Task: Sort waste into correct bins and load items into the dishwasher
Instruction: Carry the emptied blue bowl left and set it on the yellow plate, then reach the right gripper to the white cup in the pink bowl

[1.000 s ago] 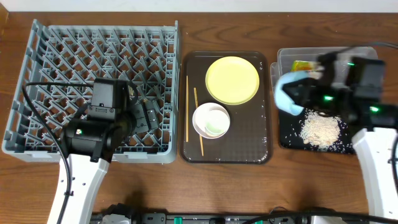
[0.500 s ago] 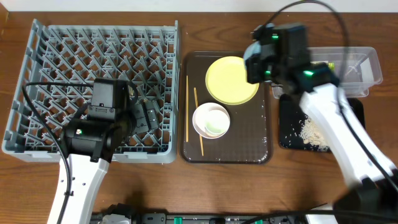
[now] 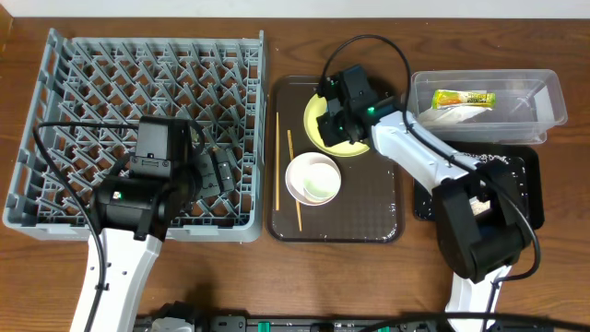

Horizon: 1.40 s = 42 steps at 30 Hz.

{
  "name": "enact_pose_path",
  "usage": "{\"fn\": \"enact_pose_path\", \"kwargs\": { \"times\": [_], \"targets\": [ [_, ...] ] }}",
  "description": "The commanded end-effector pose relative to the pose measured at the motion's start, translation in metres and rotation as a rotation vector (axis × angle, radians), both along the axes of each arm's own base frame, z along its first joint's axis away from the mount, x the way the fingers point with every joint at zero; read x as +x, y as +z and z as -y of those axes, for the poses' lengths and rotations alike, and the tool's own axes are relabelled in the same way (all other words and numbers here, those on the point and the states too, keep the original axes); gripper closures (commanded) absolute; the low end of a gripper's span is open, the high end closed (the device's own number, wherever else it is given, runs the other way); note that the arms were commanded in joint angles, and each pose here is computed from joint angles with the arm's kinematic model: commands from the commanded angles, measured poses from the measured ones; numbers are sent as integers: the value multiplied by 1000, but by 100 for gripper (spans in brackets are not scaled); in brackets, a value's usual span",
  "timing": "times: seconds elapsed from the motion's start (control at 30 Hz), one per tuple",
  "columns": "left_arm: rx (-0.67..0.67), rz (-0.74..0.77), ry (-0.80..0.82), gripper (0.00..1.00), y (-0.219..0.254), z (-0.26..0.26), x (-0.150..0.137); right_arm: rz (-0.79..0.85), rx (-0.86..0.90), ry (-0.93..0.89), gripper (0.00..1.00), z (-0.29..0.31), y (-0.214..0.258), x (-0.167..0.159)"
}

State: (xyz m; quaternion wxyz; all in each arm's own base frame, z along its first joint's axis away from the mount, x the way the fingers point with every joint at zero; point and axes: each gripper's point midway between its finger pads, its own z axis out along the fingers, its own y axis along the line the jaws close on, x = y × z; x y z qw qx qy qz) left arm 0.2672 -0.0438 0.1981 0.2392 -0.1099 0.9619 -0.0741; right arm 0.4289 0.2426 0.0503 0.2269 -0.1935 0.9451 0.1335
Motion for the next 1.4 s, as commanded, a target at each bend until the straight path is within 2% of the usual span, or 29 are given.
{"fn": "enact_pose_path", "kwargs": {
  "times": [0.0,0.2,0.43,0.57,0.63,0.8,0.93,1.1,1.27,1.37],
  "targets": [
    [5,14,-3,6,5,0,2,-5,-9,13,82,-5,7,-4],
    [6,14,-3,6,5,0,2,-5,-9,6,77,1,47,-8],
    [4,19,-4,5,6,0,3,33,11,-11,62,17,118,-24],
    [-3,46,-5,5,9,2,9,-17,28,-107,64,40,134,-40],
    [-8,88,-19,5,15,6,18,-79,40,-231,68,68,140,-47],
    [0,154,-116,7,21,28,32,-130,107,-287,65,97,152,-53],
    [-2,149,-199,9,14,55,37,-180,130,-340,64,120,153,-59],
    [6,99,-238,10,-3,69,39,-214,197,-209,60,115,157,-70],
    [4,106,-235,10,0,68,37,-224,166,-121,58,87,150,-80],
    [7,101,-210,10,3,59,33,-228,84,-80,58,69,136,-88]
  ]
}}
